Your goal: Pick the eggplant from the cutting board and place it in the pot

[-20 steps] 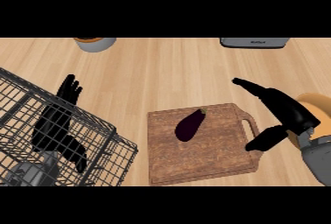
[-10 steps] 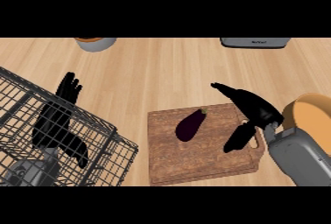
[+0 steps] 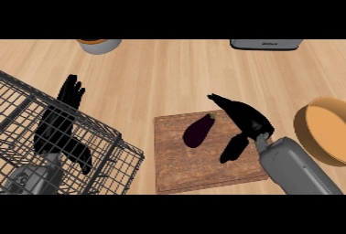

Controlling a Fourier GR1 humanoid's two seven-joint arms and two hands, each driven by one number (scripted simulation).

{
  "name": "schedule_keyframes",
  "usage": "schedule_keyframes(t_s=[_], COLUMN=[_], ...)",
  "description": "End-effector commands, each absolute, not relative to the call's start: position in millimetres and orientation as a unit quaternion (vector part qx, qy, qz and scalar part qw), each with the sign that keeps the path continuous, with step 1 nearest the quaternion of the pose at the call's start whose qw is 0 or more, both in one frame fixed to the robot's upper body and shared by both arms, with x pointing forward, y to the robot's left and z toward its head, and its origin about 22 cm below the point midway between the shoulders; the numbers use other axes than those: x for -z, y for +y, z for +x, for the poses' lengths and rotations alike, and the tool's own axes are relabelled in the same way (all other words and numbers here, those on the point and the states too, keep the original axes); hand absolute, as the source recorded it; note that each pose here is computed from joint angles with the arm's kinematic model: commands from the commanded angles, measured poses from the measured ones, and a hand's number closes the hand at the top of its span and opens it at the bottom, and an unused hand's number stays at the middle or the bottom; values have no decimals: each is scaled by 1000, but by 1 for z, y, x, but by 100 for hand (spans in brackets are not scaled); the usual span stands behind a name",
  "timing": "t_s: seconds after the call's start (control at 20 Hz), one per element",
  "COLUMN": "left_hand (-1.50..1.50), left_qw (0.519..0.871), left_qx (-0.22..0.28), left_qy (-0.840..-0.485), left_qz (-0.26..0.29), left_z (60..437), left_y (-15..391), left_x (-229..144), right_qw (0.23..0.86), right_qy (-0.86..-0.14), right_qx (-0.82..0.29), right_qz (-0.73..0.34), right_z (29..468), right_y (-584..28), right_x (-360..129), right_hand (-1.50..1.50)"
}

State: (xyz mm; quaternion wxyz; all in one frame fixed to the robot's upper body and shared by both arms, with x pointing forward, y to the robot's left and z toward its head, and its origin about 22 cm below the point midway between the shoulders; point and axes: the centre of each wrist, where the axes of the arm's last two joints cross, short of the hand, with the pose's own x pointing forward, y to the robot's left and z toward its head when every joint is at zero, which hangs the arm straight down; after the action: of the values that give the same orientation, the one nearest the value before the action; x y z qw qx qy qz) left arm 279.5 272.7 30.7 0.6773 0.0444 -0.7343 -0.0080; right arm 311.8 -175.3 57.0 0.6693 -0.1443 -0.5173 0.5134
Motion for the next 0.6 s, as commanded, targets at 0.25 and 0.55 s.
schedule_keyframes(t_s=[0.25, 0.55], left_hand=[0, 0], left_qw=[634, 631], left_qx=[-29, -13], left_qy=[-772, -774], left_qz=[39, 48], left_z=[294, 293], left_y=[263, 261], left_x=[-81, -68], right_qw=[658, 676], right_qy=[-518, -470], right_qx=[-520, -532], right_qz=[-167, -197], right_z=[309, 318], right_y=[-160, -140], right_x=[-43, -16], right_hand=[-150, -150])
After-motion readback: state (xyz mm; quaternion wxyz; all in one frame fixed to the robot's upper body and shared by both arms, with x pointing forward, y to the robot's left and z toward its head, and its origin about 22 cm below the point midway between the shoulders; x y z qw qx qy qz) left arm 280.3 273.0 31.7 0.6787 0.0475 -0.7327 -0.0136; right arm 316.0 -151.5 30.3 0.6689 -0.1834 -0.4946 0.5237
